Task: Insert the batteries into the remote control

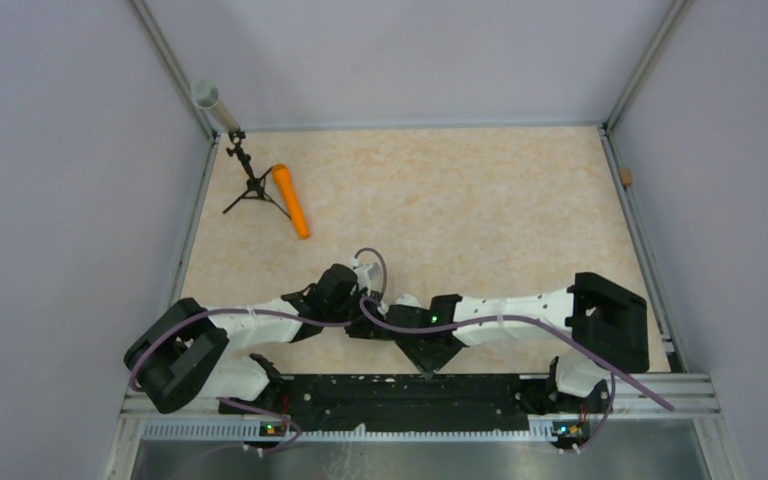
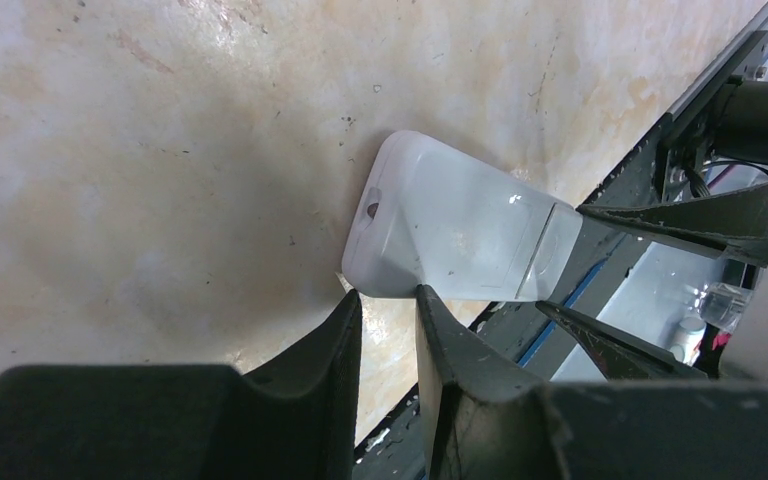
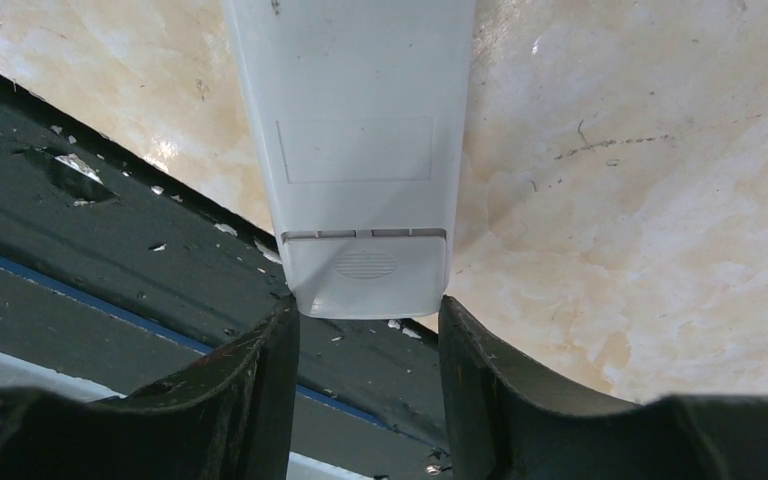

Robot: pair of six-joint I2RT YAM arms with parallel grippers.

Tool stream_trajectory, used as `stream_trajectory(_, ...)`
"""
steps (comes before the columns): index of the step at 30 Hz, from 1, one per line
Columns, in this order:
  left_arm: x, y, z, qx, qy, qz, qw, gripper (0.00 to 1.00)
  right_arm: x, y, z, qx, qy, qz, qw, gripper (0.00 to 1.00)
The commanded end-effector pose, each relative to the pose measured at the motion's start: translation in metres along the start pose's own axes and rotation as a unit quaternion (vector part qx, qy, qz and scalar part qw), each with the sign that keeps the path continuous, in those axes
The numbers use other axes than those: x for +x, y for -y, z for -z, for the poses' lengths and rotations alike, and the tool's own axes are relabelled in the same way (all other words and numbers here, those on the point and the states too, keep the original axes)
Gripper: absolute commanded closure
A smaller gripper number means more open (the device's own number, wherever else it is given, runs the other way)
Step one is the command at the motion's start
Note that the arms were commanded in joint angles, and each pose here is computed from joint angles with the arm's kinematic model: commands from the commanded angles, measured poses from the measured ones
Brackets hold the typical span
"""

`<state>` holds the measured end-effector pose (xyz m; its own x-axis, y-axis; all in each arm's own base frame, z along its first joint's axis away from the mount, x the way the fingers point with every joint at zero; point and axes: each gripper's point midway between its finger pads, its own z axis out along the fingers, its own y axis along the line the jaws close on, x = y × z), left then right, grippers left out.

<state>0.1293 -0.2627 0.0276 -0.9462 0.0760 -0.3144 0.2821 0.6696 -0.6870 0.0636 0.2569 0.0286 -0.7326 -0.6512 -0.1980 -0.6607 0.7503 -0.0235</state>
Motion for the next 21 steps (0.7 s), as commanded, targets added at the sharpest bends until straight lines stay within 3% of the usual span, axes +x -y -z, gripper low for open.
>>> stream_trajectory(1,-0.0042,0.0106,-0.0021,0.027,0.006,-0.02,0.999,0.73,-0.0267,-0.0055,0.0011,-0.009,0.033,-0.006,0.999,0.88)
stream_trajectory(5,-0.0042,0.011,-0.0019,0.028,0.006,-0.021,0.999,0.73,-0.0285,-0.0086,-0.002,-0.015,0.034,-0.002,0.999,0.86)
stream_trajectory(21,-0.0053,0.0056,0.002,0.01,0.013,-0.022,1.0,0.69,-0.0236,-0.0047,-0.0055,-0.01,0.032,-0.002,0.999,0.52)
